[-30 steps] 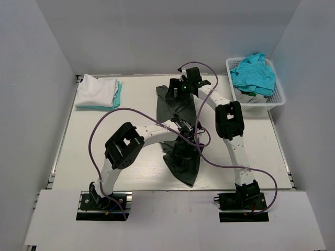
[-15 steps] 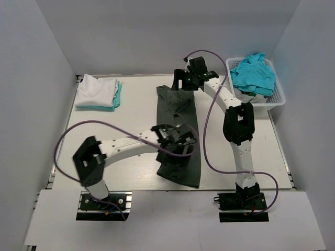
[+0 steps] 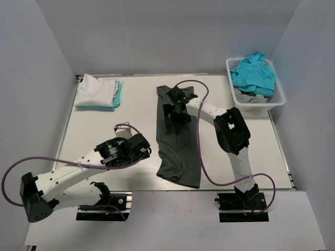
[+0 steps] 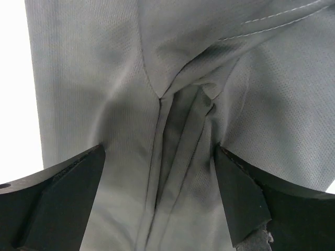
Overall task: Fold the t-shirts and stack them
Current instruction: Rotate the tshirt 90 degrees
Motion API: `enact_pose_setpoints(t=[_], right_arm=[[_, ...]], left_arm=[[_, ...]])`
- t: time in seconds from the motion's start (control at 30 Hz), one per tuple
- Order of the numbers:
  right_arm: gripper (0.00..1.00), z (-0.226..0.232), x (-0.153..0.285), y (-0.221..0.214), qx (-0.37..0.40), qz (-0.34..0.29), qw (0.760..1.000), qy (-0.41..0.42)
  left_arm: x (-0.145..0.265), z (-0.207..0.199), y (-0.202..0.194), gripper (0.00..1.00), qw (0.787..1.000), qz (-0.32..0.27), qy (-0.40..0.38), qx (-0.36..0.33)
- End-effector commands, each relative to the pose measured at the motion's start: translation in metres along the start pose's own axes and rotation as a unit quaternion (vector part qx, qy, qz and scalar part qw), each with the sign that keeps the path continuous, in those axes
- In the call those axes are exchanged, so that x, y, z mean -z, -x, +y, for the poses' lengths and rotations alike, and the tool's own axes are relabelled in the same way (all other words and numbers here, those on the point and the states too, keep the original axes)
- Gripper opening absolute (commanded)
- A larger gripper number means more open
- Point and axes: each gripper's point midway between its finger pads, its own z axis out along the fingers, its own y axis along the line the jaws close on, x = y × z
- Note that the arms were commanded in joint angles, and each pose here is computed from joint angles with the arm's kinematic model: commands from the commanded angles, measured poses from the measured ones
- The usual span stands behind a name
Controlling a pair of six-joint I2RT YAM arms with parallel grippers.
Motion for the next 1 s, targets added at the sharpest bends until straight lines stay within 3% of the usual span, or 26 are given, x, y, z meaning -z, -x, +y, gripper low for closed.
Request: enact_pose_setpoints(t=[0.0, 0.27, 0.37, 0.47, 0.53, 0.7, 0.8, 0.97], right_arm=[[0.90, -0.014, 0.008, 0.018, -0.042, -0.031, 0.998, -0.041], [0.90, -0.028, -0.033, 0.041, -0.046, -0.044, 0.995, -0.079], [0.90, -0.021, -0.041, 0.057, -0.024, -0.048, 0.997, -0.056], [0.90, 0.020, -0.031, 0.081, 0.007, -0.063, 0.997, 0.047], [0.90, 0.040, -0.005, 0.096, 0.025, -0.095, 0.990, 0.097], [0.90, 0.037, 0.051, 0.102, 0.023, -0.146, 0.983, 0.113], [0.90, 0.032, 0.123, 0.101, 0.028, -0.211, 0.967, 0.137], [0.90, -0.016, 0.169, 0.047, 0.002, -0.241, 0.964, 0.113]], left_arm=[[0.000, -0.002, 0.011, 1.00, 0.997, -0.037, -0.034, 0.065], [-0.003, -0.011, 0.002, 1.00, 0.995, -0.022, -0.069, 0.073], [-0.006, -0.027, -0.002, 1.00, 0.995, -0.011, -0.092, 0.044], [-0.005, -0.045, -0.004, 1.00, 0.993, 0.005, -0.114, 0.030], [-0.007, -0.058, -0.008, 1.00, 0.992, 0.019, -0.126, 0.002], [-0.012, -0.078, -0.027, 1.00, 0.988, 0.079, -0.126, -0.051], [-0.019, -0.085, -0.039, 1.00, 0.984, 0.111, -0.107, -0.091], [-0.027, -0.081, -0.064, 1.00, 0.969, 0.162, -0.098, -0.156]])
